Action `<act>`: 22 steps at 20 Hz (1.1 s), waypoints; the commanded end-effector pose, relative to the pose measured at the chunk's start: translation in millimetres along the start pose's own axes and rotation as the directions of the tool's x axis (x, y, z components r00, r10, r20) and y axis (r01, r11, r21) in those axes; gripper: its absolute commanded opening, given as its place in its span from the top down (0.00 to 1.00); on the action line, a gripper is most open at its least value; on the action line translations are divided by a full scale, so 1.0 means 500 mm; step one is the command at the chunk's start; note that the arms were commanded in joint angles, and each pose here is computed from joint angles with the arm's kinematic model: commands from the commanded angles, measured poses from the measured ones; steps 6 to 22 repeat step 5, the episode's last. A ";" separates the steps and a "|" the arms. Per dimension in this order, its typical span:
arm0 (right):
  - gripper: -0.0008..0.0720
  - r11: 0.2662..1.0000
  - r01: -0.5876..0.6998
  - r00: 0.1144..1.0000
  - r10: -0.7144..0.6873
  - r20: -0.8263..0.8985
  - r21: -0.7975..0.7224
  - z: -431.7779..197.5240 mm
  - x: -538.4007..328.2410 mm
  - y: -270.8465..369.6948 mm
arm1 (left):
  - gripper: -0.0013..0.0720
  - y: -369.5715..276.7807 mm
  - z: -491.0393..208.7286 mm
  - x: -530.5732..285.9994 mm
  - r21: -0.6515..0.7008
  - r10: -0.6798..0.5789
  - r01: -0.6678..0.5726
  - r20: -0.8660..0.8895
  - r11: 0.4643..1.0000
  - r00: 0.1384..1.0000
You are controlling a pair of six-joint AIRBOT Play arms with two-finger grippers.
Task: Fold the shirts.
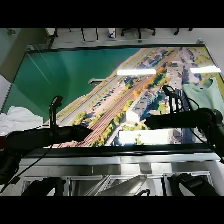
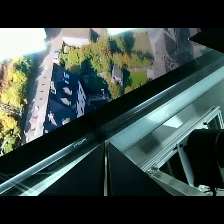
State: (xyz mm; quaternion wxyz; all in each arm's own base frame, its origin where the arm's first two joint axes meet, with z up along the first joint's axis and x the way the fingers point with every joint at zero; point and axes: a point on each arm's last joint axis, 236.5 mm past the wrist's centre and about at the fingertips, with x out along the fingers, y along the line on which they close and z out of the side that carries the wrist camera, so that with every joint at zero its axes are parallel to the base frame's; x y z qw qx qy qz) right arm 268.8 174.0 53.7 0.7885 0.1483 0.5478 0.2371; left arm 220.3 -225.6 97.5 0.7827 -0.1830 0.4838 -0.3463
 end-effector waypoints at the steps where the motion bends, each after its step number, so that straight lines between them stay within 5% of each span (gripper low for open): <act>1: 0.96 0.999 -0.030 1.000 0.030 0.003 -0.026 -0.024 0.001 0.024 | 0.96 0.006 -0.017 0.009 -0.002 0.000 0.000 0.018 1.000 1.000; 22: 0.96 0.999 -0.030 1.000 0.030 0.002 -0.026 -0.024 0.002 0.023 | 0.96 0.004 -0.018 0.009 -0.003 -0.002 0.002 0.015 1.000 1.000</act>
